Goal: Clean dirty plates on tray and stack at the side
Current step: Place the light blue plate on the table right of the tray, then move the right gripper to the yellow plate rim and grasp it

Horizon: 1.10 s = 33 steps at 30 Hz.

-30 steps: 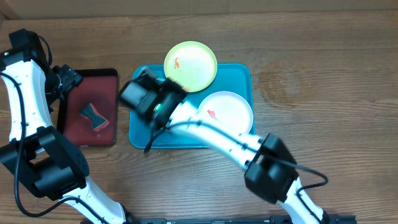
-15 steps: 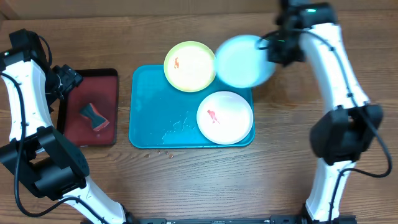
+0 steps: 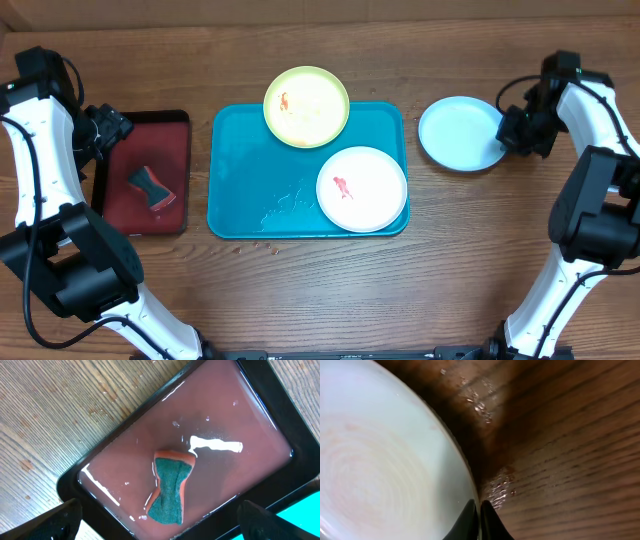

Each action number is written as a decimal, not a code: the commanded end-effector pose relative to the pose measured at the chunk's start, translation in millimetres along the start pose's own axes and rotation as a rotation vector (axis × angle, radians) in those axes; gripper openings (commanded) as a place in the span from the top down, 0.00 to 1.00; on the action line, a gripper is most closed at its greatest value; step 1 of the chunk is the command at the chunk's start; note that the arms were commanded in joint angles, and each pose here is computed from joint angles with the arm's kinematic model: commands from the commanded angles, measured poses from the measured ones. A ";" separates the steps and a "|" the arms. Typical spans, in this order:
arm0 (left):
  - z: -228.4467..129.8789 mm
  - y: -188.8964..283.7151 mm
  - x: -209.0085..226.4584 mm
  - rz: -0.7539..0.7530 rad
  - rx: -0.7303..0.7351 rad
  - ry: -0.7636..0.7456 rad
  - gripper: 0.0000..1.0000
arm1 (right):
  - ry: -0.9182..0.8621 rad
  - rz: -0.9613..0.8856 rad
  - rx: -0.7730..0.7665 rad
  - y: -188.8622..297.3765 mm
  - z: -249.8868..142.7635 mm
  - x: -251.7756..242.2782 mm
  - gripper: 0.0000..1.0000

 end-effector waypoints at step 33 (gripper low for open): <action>-5.9 2.3 -9.0 -0.023 0.014 -0.008 0.00 | -0.047 0.193 -0.206 13.0 -36.8 303.0 0.32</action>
Point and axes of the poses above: each gripper's point midway between its finger pads, its own y axis back along the fingers, its own x axis along the line the jaws close on, z = x × y, the point moved 4 cm from there along y, back along the fingers, and after that the axes turned 10 degrees about y, right-handed, at the moved point
